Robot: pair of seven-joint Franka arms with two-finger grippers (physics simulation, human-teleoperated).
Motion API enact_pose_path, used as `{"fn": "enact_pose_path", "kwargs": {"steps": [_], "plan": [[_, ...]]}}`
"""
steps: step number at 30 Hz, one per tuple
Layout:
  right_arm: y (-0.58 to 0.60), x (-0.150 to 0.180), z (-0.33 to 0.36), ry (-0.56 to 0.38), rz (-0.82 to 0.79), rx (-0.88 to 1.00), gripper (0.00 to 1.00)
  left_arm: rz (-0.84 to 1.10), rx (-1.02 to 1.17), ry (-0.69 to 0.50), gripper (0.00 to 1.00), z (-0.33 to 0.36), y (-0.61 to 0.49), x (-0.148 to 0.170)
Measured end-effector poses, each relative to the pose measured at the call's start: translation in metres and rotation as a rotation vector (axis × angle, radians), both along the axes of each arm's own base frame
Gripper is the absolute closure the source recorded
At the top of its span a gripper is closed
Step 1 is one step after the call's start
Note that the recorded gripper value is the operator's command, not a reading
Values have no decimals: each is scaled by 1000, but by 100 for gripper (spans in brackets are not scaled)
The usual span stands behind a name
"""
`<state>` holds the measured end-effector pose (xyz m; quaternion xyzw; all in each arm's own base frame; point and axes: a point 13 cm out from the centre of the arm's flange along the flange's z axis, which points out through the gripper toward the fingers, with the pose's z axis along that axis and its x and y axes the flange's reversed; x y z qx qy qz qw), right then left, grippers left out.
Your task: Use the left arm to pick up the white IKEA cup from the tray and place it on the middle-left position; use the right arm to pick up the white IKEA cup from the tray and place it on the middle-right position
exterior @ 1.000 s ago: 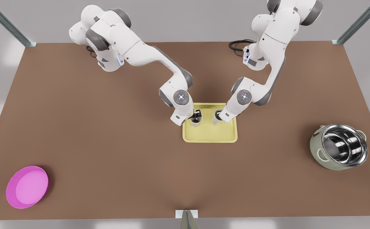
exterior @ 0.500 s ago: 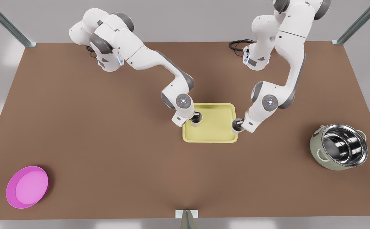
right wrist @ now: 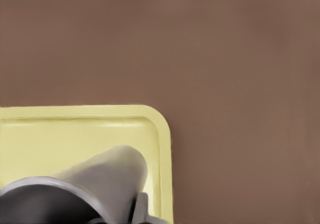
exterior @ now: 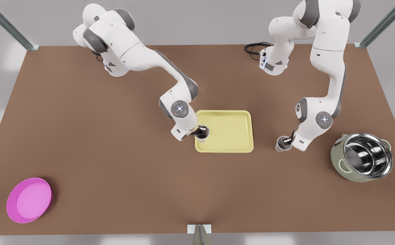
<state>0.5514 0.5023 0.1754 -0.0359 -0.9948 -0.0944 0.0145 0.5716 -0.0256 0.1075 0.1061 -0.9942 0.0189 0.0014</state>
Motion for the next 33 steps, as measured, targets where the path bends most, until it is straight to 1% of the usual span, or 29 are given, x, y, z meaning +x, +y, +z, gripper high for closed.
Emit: {"fn": "enact_pose_path", "kwargs": {"steps": [1, 2, 3, 5, 7, 8, 9, 10, 11, 12, 13, 14, 15, 16, 18, 20, 23, 30, 31, 33], "plan": [[-26, 23, 4, -4, -42, 0, 80, -10, -1, -9, 65, 0, 1, 2], [-60, 48, 3, -5, -90, -2, 80, -20, -3, -16, 8, 1, 1, 4], [-97, 71, 1, -7, -133, -10, 80, -31, -6, -23, 0, 1, 2, 5], [-169, 108, -7, -22, -183, -53, 79, -57, -18, -35, 0, 2, 0, 8], [-251, 138, -22, -22, -230, -95, 79, -91, -31, -47, 0, 4, -2, 10], [-287, 147, -31, -17, -245, -110, 79, -113, -32, -61, 0, 13, -3, 13], [-312, 152, -39, -12, -246, -122, 79, -141, -27, -89, 0, 36, -4, 22], [-332, 155, -49, -4, -242, -132, 79, -177, -13, -140, 0, 83, -4, 46], [-352, 157, -59, 4, -238, -140, 79, -212, 6, -202, 0, 145, -6, 81], [-371, 158, -68, 11, -232, -145, 79, -243, 23, -236, 0, 200, -11, 102], [-383, 159, -77, 18, -218, -150, 79, -272, 33, -230, 0, 234, -21, 105], [-390, 158, -86, 24, -200, -152, 74, -293, 41, -205, 0, 257, -28, 100], [-395, 158, -92, 25, -181, -154, 9, -304, 46, -180, 0, 278, -32, 89], [-399, 159, -95, 22, -163, -156, 0, -312, 50, -160, 0, 298, -36, 76], [-402, 161, -94, 10, -126, -159, 0, -328, 55, -123, 0, 320, -45, 61], [-400, 165, -83, -11, -92, -160, 0, -334, 58, -73, 0, 322, -48, 48], [-395, 169, -61, -35, -50, -162, 0, -324, 53, -19, 0, 320, -46, 36], [-389, 165, -44, -33, 30, -143, 0, -305, 43, 17, 0, 312, -41, 31], [-389, 168, -22, -50, 39, -143, 0, -303, 43, 20, 0, 311, -40, 31], [-400, 172, 52, -104, 40, -150, 0, -301, 43, 25, 0, 309, -39, 31]]}}
